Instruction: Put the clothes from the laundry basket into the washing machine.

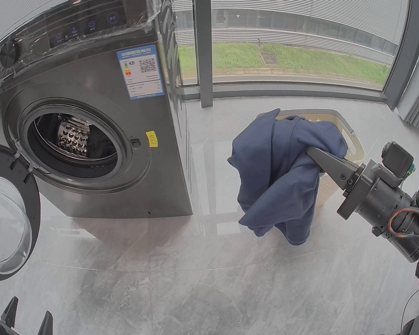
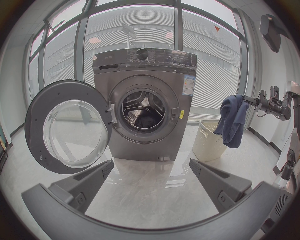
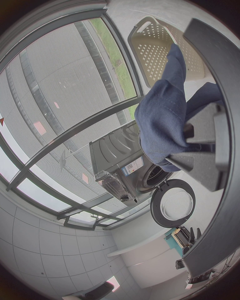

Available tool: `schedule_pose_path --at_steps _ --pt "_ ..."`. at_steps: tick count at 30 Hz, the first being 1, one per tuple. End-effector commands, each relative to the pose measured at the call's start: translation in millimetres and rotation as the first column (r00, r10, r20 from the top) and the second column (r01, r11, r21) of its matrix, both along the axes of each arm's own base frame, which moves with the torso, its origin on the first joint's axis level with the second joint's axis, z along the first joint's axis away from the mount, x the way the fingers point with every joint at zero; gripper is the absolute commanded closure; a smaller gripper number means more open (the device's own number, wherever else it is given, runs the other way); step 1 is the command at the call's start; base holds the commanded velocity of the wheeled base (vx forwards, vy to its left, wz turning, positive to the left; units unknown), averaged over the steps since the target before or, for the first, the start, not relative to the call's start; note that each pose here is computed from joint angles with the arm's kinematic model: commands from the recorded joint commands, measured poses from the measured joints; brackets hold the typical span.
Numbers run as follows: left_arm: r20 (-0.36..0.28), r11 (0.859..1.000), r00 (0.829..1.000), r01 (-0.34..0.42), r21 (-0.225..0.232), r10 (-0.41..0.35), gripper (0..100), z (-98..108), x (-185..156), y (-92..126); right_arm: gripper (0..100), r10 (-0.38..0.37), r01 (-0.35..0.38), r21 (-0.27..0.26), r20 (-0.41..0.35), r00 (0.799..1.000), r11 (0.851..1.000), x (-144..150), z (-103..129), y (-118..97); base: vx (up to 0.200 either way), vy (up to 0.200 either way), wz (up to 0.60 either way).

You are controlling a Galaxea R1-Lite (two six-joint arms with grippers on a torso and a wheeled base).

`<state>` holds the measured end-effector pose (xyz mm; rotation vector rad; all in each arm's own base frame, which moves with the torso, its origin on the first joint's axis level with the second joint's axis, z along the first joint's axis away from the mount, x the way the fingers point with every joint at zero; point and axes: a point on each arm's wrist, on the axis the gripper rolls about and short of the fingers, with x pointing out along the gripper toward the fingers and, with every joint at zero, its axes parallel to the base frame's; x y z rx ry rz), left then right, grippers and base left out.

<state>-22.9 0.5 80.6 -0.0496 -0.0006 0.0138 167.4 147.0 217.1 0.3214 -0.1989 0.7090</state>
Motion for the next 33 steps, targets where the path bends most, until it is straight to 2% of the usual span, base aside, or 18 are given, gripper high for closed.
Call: schedule_pose_path --at_steps 1,10,19,31,33 --pt "-0.003 1.0 1.0 0.0 -0.001 0.0 0 -4.8 0.2 0.0 100 0.002 -0.002 0.0 0.001 1.0 1.0 -0.2 0.2 0.2 0.0 0.2 0.0" --pt "-0.003 1.0 1.0 0.0 -0.001 0.0 0 -4.8 0.2 0.0 100 0.002 -0.002 0.001 0.002 1.0 1.0 -0.3 0.4 0.1 0.0 0.2 0.0" --pt "-0.003 1.0 1.0 0.0 -0.001 0.0 0 -4.8 0.2 0.0 100 0.002 -0.002 -0.001 0.0 1.0 1.0 0.0 -0.1 0.4 0.0 0.0 0.0" --pt "-0.003 1.0 1.0 -0.002 -0.001 0.002 0 -4.8 0.2 0.0 100 0.003 -0.003 -0.001 -0.002 1.0 1.0 0.3 -0.5 0.6 -0.2 0.0 0.0" --pt "-0.003 1.0 1.0 0.0 -0.001 0.0 0 -4.8 0.2 0.0 100 0.004 -0.004 -0.002 -0.003 1.0 1.0 0.5 -0.8 0.8 0.0 0.0 0.0"
